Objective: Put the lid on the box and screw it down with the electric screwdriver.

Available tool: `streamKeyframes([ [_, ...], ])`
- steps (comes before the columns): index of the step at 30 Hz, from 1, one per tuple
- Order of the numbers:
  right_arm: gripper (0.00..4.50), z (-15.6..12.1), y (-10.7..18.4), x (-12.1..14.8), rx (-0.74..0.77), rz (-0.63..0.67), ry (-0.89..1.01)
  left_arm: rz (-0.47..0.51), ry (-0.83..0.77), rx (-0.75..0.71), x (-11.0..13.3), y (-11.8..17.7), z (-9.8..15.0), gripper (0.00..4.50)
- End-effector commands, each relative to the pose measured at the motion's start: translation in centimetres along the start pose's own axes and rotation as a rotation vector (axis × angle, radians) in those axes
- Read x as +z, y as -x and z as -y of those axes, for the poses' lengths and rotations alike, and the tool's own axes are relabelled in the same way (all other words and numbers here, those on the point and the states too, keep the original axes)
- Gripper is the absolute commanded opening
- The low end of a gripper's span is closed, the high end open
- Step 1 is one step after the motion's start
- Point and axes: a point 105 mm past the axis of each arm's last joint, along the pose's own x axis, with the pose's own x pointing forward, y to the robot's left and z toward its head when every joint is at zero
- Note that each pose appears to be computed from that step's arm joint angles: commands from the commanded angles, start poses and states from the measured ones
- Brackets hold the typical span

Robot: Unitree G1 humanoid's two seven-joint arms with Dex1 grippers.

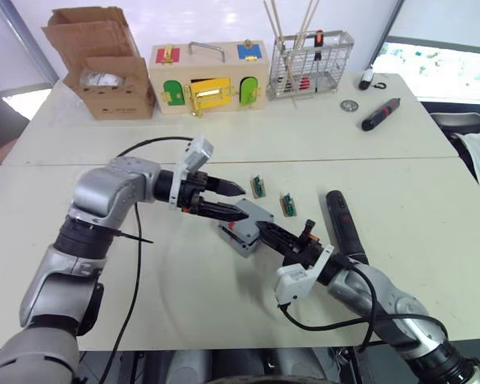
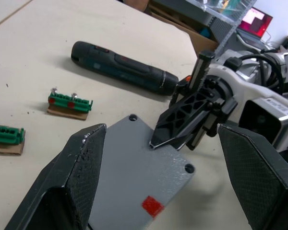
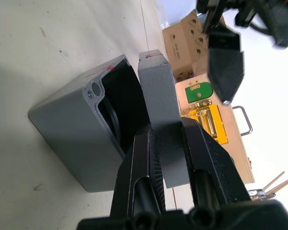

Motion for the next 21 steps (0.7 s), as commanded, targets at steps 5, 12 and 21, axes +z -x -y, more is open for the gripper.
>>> streamKeyframes([
  [5,0.11,0.3,-0.1,0.3,-0.025,0.023,0.008,-0.029,-0.027,-0.022,-0.7,-0.8,0.0,3.77],
  [12,0.11,-0.1,-0.1,0.3,-0.012,0.023,0.008,-0.048,-0.039,-0.028,-1.3,-1.4,-0.2,3.77],
  [21,0.11,-0.7,-0.4,0.3,-0.009,0.022,0.009,-0.1,-0.052,-0.025,-2.9,-1.8,-0.9,3.77],
])
